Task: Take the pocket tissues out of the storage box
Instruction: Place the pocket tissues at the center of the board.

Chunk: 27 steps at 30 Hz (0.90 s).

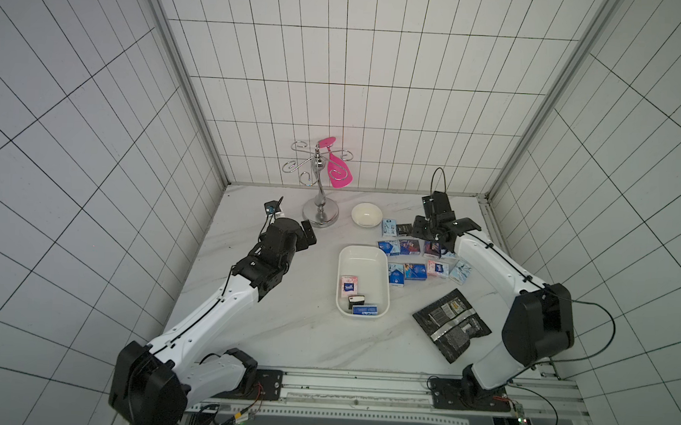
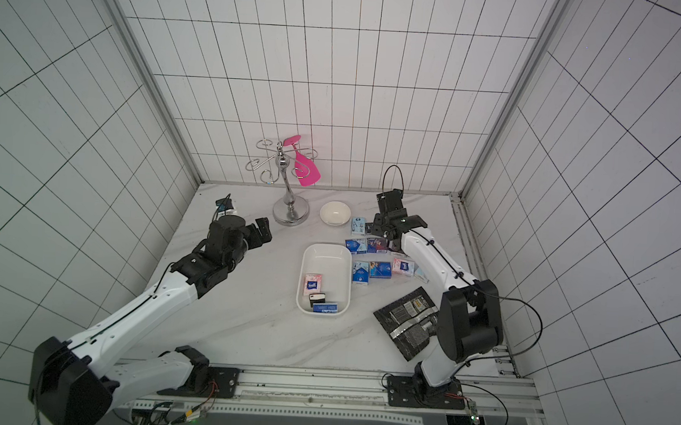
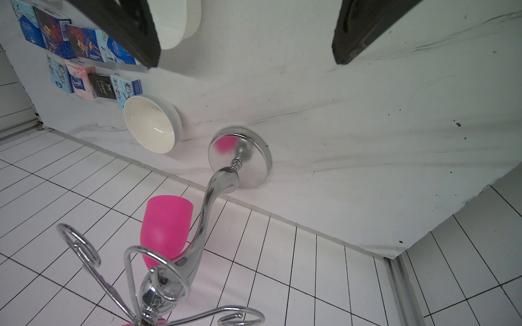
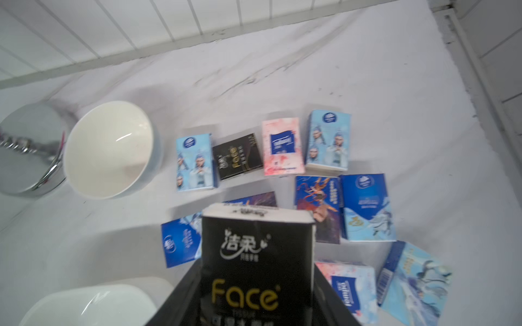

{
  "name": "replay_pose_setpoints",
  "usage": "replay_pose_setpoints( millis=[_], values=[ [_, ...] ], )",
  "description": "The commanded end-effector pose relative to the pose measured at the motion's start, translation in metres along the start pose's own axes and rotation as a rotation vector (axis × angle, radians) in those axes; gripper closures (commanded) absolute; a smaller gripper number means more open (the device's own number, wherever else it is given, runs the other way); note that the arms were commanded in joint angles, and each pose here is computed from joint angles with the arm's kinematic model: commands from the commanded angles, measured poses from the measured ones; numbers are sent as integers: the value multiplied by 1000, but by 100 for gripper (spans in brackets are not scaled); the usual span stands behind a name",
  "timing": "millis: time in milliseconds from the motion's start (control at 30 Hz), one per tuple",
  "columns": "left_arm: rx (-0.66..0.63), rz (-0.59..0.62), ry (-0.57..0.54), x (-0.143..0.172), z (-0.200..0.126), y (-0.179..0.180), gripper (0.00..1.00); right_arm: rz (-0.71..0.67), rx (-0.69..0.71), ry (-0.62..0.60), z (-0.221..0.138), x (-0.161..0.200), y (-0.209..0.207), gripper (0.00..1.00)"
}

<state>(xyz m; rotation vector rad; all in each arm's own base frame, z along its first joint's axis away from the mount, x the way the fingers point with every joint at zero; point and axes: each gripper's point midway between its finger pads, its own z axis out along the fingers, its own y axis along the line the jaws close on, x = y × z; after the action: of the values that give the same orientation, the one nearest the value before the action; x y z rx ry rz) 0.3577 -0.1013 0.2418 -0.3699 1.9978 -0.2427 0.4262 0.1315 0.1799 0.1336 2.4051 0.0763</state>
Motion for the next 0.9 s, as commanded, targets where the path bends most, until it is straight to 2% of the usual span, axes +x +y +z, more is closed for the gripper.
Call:
replay_pose_setpoints(
  millis=[0, 167, 433, 633, 867],
  values=[
    [-8, 11, -9, -3, 2, 0, 1, 58, 45, 28, 17, -12, -37, 48],
    [0, 12, 4, 0, 4, -3, 2, 227, 92, 70, 60, -21, -96, 49],
    [-4, 22, 3, 1, 5, -3, 1, 324, 149, 119, 109, -31, -137, 49],
    [-3, 23, 4, 0, 5, -3, 1, 337, 140, 165, 135, -38, -142, 49],
    [-5, 25, 5, 1, 5, -3, 1, 336, 133, 231, 159, -25, -140, 48]
  ],
)
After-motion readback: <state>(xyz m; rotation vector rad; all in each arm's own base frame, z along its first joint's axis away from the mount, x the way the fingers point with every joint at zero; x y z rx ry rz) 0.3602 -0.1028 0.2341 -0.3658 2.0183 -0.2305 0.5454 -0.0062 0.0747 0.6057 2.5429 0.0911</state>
